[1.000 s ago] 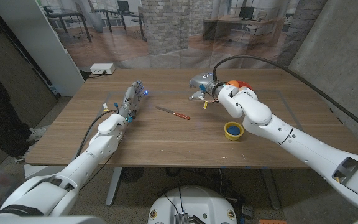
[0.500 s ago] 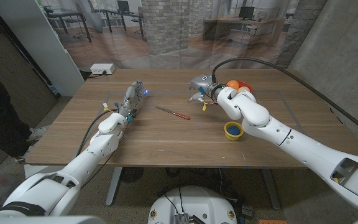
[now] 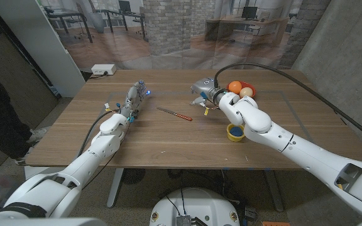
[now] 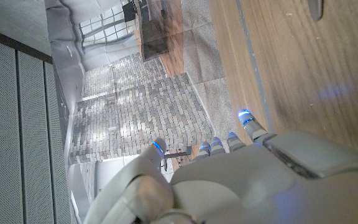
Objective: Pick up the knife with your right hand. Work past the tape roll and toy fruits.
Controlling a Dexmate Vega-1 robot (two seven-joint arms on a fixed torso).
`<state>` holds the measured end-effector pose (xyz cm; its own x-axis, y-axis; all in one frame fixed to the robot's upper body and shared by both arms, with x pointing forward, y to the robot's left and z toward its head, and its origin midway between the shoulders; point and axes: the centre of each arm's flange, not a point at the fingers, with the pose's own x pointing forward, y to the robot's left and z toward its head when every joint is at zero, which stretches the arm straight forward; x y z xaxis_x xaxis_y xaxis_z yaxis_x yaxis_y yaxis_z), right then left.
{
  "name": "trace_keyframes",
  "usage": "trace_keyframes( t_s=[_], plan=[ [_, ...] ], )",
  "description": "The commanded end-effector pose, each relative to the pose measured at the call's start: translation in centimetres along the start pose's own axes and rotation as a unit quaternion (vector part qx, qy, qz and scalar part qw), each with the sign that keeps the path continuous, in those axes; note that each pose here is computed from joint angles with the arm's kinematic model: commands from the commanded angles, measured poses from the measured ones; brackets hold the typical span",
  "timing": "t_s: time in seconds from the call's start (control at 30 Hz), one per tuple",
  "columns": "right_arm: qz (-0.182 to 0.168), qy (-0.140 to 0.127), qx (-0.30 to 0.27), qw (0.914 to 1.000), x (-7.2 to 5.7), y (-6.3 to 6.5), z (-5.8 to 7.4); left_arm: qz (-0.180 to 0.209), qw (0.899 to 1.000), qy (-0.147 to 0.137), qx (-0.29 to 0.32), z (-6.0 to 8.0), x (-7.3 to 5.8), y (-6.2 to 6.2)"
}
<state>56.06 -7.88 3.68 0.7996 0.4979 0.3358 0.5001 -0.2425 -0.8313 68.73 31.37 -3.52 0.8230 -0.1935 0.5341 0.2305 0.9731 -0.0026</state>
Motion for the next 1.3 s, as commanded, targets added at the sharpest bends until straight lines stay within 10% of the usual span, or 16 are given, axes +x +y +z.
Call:
trace_keyframes(
  t_s=[0.03,1.3],
  plan=[
    [0.000,-0.007,0.001,1.0000,-0.2,0.6,1.0,-0.001,1.000,0.000,0.001,0.1,-0.2,0.0],
    [-0.016,-0.008,-0.016,0.9997,0.2,2.3,3.7,-0.001,1.000,-0.002,0.001,0.3,-0.7,0.3]
  ],
)
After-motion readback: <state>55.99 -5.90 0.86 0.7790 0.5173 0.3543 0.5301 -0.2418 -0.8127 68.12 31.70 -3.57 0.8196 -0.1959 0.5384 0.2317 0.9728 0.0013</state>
